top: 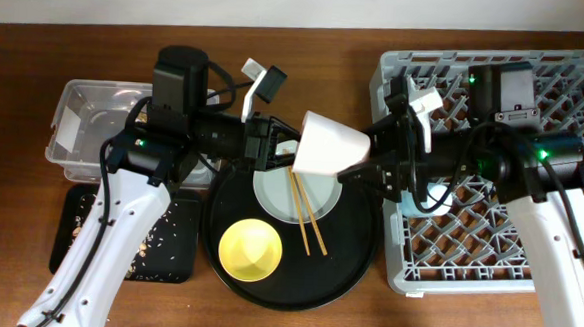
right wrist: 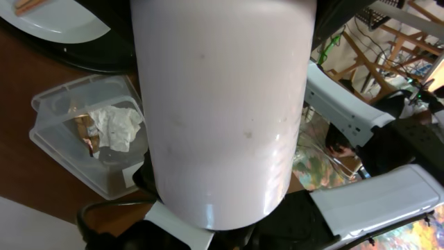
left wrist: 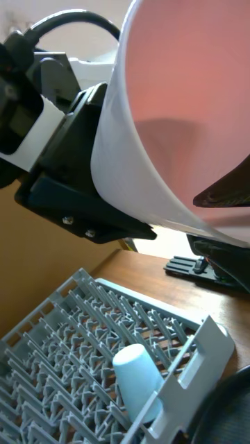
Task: Sort waste into correct bins and load items into the dishwasher rack
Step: 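Hand the pink cup from the left gripper to the right gripper, then place the pink cup upside down in the rack with the right gripper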
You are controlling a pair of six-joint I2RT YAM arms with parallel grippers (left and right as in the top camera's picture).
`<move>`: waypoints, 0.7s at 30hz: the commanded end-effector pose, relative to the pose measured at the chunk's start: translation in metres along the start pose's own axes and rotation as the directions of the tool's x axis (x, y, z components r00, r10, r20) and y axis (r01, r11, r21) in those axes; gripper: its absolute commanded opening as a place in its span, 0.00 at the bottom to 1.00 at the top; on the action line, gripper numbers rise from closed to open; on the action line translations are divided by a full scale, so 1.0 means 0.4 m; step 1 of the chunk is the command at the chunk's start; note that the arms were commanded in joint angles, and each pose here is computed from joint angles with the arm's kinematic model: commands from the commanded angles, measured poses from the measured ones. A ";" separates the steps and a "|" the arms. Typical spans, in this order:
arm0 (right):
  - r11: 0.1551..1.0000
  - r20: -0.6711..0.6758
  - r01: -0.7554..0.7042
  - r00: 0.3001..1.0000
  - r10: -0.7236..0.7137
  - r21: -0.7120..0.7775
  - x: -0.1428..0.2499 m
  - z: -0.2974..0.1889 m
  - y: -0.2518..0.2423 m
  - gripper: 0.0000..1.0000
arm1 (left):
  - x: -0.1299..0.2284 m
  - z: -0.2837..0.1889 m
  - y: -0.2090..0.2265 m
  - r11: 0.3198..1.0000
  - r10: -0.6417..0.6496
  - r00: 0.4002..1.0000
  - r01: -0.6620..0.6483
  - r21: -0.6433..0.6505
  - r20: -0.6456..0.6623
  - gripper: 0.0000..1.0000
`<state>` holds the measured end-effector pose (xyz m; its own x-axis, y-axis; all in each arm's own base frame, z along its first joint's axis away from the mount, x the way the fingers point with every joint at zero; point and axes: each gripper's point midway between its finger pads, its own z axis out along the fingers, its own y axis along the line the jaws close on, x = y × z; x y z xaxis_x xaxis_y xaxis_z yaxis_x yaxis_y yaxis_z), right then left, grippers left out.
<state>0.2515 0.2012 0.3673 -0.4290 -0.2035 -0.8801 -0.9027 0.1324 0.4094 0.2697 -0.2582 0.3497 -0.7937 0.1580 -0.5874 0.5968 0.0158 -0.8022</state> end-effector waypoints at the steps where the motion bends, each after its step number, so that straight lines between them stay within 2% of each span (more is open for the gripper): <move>1: 0.998 -0.024 -0.009 1.000 0.011 0.055 0.004 0.001 -0.030 0.49 | 0.005 0.006 0.030 0.998 -0.008 1.000 0.008 -0.058 0.006 0.16; 4: 0.993 -0.002 -0.064 0.998 0.065 0.095 -0.010 -0.012 -0.053 0.49 | 0.007 0.002 0.074 0.988 -0.034 0.999 0.038 -0.152 0.026 0.17; 7: 0.987 0.008 -0.105 0.995 0.104 0.119 -0.012 -0.021 -0.067 0.49 | 0.009 -0.009 0.125 0.962 -0.065 0.996 0.077 -0.264 0.055 0.28; 8: 0.983 -0.003 -0.110 0.994 0.112 0.147 -0.005 -0.022 -0.078 0.49 | 0.006 -0.020 0.159 0.937 -0.072 0.994 0.094 -0.338 0.078 0.36; 10: 0.946 -0.029 -0.176 0.981 0.191 0.273 0.022 -0.034 -0.127 0.49 | 0.003 -0.043 0.211 0.883 -0.078 0.990 0.122 -0.453 0.114 0.43; 11: 0.871 -0.039 -0.234 0.960 0.277 0.432 0.055 -0.060 -0.188 0.49 | 0.008 -0.064 0.247 0.834 -0.090 0.987 0.149 -0.531 0.135 0.49; 12: 0.815 -0.037 -0.259 0.945 0.325 0.519 0.075 -0.080 -0.221 0.49 | 0.016 -0.079 0.270 0.798 -0.102 0.984 0.169 -0.579 0.146 0.53; 13: 0.683 -0.020 -0.284 0.916 0.401 0.673 0.115 -0.129 -0.275 0.49 | 0.029 -0.099 0.296 0.748 -0.120 0.980 0.194 -0.634 0.158 0.57; 14: 0.590 -0.005 -0.284 0.899 0.438 0.756 0.138 -0.166 -0.303 0.49 | 0.041 -0.113 0.311 0.713 -0.136 0.977 0.212 -0.668 0.165 0.58; 16: 0.352 0.042 -0.248 0.864 0.501 0.903 0.188 -0.262 -0.352 0.49 | 0.071 -0.141 0.339 0.638 -0.174 0.969 0.245 -0.730 0.173 0.60; 17: 0.280 0.055 -0.228 0.856 0.515 0.932 0.202 -0.291 -0.366 0.49 | 0.080 -0.149 0.346 0.616 -0.185 0.967 0.253 -0.746 0.175 0.60; 21: 0.143 0.081 -0.201 0.808 0.583 0.969 0.257 -0.326 -0.427 0.49 | 0.103 -0.170 0.362 0.562 -0.210 0.961 0.268 -0.783 0.179 0.61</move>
<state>0.3463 0.0597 0.2520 -0.8488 -0.0732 -0.5236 -0.1532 0.9819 0.1111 0.3272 -0.1926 0.2258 -0.9139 -0.0295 -0.4049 0.2346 0.7755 -0.5861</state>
